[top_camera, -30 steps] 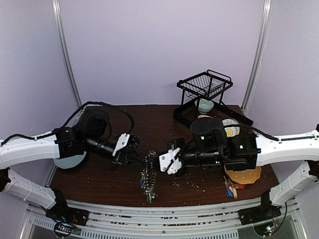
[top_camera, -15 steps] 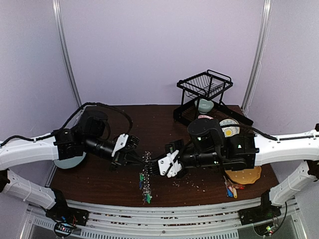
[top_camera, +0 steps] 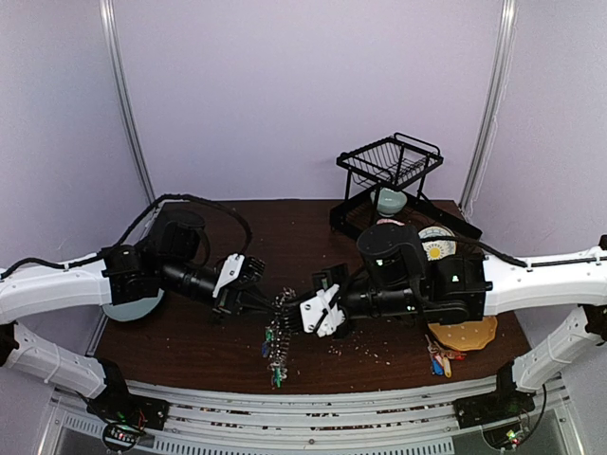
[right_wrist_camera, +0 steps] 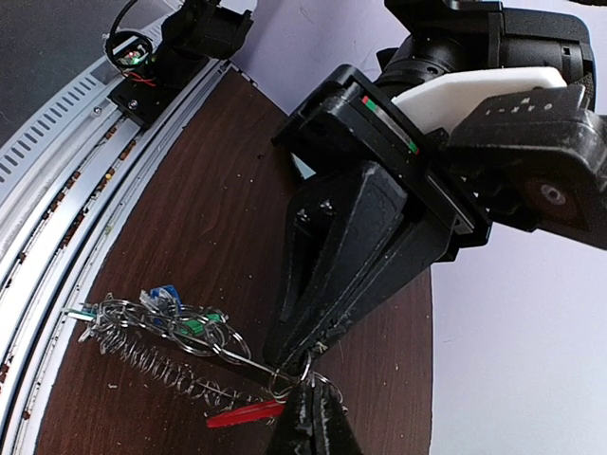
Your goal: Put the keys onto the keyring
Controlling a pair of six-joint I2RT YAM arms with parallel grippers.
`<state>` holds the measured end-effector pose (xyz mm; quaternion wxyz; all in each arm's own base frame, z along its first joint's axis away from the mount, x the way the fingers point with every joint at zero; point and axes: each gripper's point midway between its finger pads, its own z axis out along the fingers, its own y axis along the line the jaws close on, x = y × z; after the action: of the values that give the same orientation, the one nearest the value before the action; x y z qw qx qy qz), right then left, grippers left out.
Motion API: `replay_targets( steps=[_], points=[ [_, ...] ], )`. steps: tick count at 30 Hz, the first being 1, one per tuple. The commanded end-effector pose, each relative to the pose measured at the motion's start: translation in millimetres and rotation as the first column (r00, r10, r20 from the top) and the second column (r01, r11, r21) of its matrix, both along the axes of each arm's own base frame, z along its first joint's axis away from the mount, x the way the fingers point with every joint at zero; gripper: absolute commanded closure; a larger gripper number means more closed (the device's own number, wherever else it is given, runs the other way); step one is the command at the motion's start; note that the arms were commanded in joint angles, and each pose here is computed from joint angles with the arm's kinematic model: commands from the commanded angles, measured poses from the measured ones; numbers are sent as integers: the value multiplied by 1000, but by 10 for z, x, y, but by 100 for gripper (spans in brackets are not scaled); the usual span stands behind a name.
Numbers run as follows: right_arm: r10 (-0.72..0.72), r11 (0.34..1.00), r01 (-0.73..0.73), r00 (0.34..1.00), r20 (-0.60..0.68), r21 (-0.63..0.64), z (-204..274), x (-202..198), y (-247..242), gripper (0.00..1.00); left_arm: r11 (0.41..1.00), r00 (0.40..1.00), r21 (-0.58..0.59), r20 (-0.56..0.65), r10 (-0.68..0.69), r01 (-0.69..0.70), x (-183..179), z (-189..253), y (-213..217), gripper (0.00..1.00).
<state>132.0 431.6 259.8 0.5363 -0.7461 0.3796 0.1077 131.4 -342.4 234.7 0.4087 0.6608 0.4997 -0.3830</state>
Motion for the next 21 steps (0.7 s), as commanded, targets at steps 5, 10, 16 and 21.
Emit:
replay_targets(
  steps=[5, 10, 16, 21],
  points=[
    [43, 999, -43, 999, 5, 7, 93, -64, 17, 100, 996, 998, -85, 59, 3, 2, 20, 254, -43, 100],
    [46, 999, -46, 999, 6, -10, 63, -76, -21, 100, 996, 998, -85, 58, 3, 2, 21, 251, -44, 100],
    [54, 998, -54, 999, 0, -33, 7, -99, -58, 100, 996, 998, -86, 59, 3, 2, 20, 251, -44, 100],
    [52, 998, -52, 999, -5, -33, -12, -109, -88, 100, 996, 997, -91, 71, 23, -17, 49, 256, -32, 100]
  ],
)
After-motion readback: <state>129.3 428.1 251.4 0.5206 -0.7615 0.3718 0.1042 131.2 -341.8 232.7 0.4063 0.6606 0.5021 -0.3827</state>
